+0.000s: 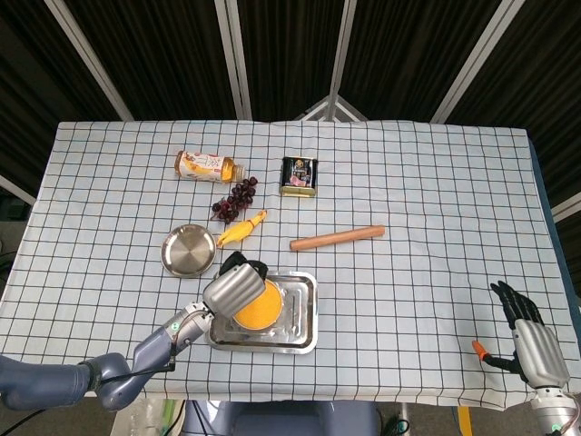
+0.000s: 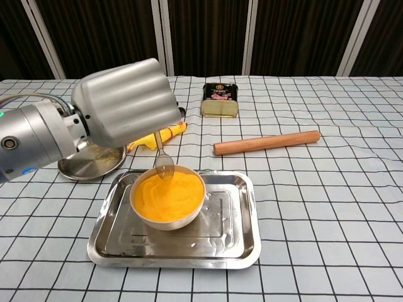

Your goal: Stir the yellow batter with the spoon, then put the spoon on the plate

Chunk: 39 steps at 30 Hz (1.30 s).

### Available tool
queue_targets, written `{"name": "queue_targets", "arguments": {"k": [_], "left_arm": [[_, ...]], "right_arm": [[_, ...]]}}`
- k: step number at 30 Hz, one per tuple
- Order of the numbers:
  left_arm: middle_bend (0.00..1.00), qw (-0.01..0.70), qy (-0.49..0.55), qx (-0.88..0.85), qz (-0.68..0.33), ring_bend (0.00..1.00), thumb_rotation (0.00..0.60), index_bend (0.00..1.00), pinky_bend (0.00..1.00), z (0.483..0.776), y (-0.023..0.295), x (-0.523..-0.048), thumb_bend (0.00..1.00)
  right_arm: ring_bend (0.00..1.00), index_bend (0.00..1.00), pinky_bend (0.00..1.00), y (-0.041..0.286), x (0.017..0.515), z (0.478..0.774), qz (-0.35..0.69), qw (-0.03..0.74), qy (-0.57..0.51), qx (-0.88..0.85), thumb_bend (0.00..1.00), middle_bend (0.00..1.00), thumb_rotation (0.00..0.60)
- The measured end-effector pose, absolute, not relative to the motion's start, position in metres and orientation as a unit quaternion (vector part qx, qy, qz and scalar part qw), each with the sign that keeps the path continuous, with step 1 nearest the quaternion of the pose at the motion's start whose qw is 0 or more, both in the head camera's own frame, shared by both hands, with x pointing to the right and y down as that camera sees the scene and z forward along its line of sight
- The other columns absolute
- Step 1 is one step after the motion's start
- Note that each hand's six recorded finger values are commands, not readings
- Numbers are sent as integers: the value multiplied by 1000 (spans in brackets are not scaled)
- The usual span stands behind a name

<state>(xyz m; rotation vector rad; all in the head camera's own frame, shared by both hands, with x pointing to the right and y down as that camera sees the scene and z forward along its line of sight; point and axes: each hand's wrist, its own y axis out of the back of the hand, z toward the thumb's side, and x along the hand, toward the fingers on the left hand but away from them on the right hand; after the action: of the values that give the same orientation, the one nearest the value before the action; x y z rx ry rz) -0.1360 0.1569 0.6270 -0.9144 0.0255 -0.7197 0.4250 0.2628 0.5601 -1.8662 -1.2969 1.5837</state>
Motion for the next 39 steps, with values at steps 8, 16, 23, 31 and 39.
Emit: {"name": "queue_targets", "arguments": {"k": [8, 16, 23, 31, 39], "left_arm": [[1000, 833, 1, -434, -344, 1000, 600, 807, 973, 638, 160, -137, 635], [1000, 834, -4, -441, -333, 1000, 600, 807, 972, 642, 169, -129, 635], [1000, 829, 1, -452, -329, 1000, 600, 811, 972, 641, 177, -122, 634], [1000, 824, 24, -464, -326, 1000, 600, 811, 973, 631, 177, -110, 635], [1000, 821, 43, -471, -321, 1000, 600, 812, 972, 620, 177, -102, 634]], "right_arm": [[0, 0, 0, 263, 426, 560, 563, 183, -460, -662, 316, 0, 600], [0, 0, 0, 263, 426, 560, 563, 182, -460, -662, 317, 0, 600], [0, 0, 0, 263, 426, 560, 564, 183, -460, -661, 317, 0, 600], [0, 0, 0, 263, 426, 560, 565, 184, -458, -661, 317, 0, 600], [0, 0, 0, 263, 426, 560, 565, 183, -458, -662, 317, 0, 600]]}}
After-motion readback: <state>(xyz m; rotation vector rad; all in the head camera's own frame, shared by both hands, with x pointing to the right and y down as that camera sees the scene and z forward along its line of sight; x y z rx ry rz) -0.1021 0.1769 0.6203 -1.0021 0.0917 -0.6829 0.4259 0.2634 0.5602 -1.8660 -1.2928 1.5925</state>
